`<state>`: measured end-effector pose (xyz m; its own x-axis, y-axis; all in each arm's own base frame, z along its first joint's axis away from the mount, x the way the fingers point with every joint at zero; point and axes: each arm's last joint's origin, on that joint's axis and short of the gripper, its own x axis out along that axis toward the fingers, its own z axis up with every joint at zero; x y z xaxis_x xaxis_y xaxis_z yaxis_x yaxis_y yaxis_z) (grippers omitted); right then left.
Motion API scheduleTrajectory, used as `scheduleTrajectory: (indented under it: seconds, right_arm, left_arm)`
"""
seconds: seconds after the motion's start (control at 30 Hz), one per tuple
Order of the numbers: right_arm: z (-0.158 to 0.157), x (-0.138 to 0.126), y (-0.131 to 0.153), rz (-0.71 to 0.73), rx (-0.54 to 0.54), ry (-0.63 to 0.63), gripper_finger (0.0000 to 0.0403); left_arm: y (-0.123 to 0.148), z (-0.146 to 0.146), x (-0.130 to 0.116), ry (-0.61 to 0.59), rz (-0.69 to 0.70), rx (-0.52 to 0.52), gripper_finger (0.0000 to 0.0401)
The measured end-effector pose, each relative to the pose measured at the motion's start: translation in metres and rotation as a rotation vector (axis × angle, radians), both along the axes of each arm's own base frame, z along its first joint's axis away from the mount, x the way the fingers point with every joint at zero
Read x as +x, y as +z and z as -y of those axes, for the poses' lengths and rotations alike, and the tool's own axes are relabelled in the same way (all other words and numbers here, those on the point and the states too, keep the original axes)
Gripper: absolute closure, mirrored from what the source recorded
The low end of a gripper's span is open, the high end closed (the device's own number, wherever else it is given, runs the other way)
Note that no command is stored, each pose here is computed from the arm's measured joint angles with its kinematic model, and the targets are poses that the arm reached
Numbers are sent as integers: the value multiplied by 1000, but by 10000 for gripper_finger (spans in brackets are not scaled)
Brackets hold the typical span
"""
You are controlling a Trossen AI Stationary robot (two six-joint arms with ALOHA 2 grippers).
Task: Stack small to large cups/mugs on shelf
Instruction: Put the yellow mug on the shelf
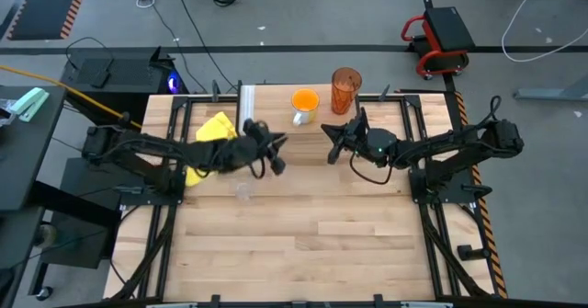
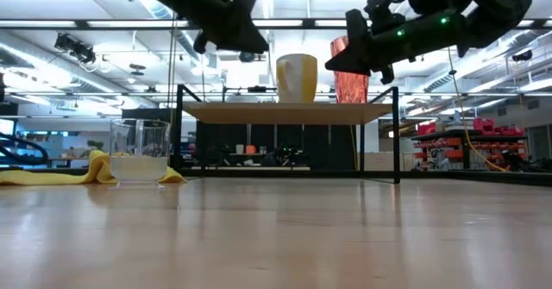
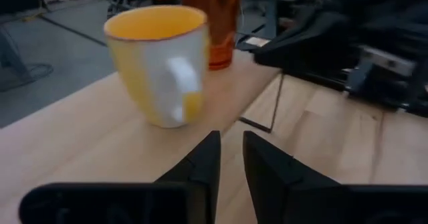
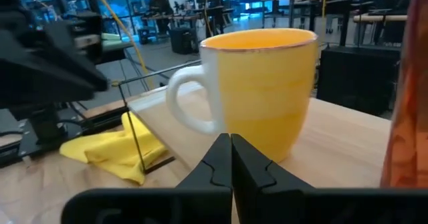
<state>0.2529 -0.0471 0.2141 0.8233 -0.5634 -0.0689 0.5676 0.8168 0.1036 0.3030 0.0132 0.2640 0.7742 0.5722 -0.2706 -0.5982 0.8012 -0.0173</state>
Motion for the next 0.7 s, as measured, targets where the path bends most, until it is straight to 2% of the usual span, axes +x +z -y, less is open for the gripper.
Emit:
scheduleTrajectory:
  seconds: [0.17,0.37,0.7]
  right_arm:
    - [6,3,7,10,-1,10,401]
    - [14,11,22,-22,-22,-9,402]
    - [34,15,14,-64,-1,-25,402]
  left_arm:
    - [-2,-31,-3,41,-11,-33,340]
    - [-6,-58,-4,14,-14,-92,346]
    - [-9,-80,-3,-28,35,-128,340]
